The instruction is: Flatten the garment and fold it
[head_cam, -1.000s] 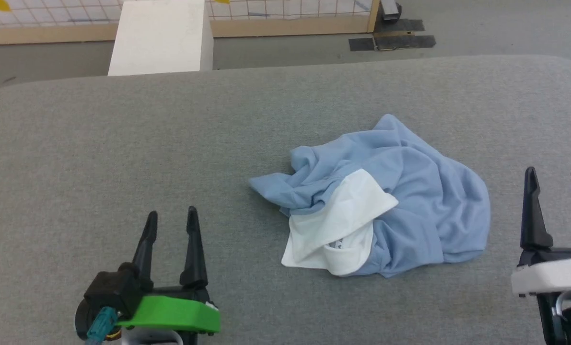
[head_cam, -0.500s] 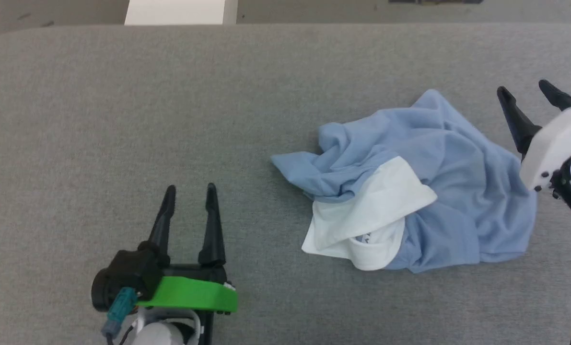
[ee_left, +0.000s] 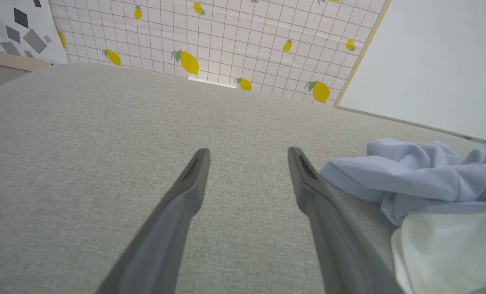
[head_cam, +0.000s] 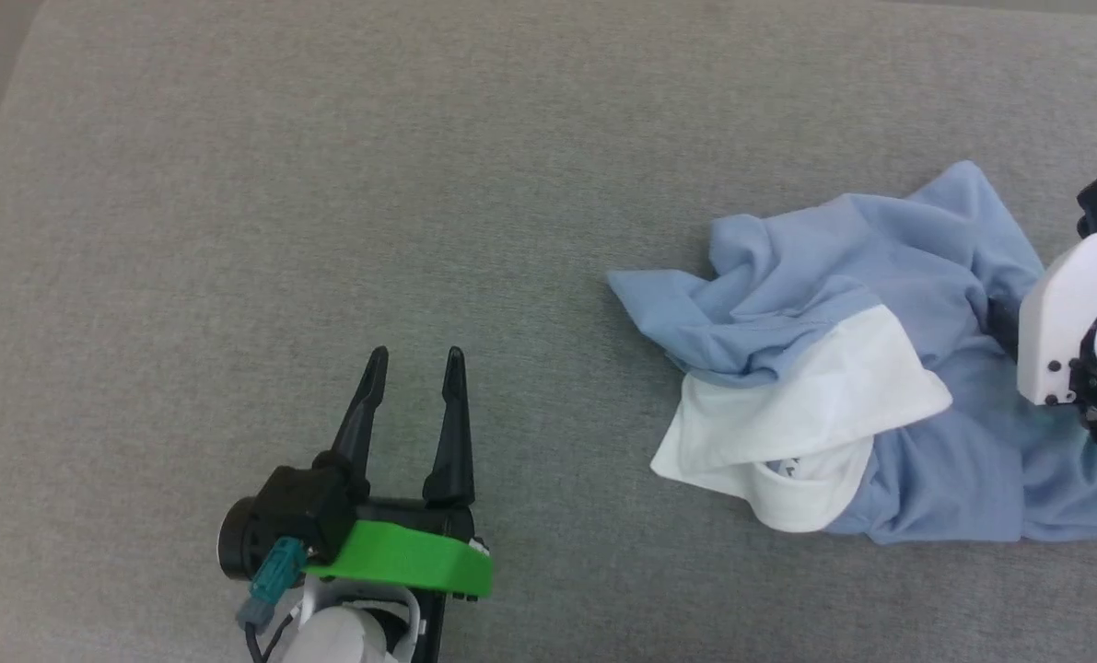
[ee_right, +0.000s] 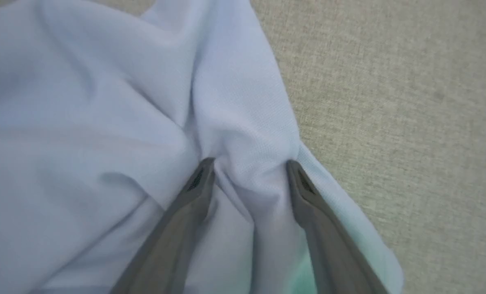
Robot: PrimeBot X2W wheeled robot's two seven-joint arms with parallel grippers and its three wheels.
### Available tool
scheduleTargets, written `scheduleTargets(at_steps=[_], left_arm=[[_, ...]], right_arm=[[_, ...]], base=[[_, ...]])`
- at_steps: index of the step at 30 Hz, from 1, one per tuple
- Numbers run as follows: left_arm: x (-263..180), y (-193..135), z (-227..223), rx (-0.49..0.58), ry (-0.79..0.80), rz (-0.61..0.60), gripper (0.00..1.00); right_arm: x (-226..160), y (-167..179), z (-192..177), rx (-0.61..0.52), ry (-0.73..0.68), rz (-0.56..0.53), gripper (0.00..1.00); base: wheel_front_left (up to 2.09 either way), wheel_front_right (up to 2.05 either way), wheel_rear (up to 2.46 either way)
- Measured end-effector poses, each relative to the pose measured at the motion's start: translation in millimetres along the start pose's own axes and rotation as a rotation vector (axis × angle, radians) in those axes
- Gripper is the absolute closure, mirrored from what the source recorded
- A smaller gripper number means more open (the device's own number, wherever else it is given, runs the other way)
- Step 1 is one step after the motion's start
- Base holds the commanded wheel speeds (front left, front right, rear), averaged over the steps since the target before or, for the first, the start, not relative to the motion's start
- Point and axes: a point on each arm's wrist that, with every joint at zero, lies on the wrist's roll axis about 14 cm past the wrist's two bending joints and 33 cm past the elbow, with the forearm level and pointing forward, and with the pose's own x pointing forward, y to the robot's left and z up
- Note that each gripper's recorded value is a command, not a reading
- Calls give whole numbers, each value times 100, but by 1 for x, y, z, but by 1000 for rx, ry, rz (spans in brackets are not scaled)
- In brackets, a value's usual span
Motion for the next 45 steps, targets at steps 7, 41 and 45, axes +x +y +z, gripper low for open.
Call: scheduleTargets(at_steps=[7, 41, 45], left_arm=[[-6, 7, 16, -1, -44, 21, 0], [-14, 28, 24, -6, -64, 89, 0], [-15, 19, 26, -18, -70, 59, 0]], right_arm=[[-13, 8, 32, -41, -125, 6, 100], [-38, 142, 171, -307, -495, 313, 0], [-37, 146, 128, -369, -339, 350, 0]], base=[[0, 0, 0], [0, 0, 0], [0, 0, 0]])
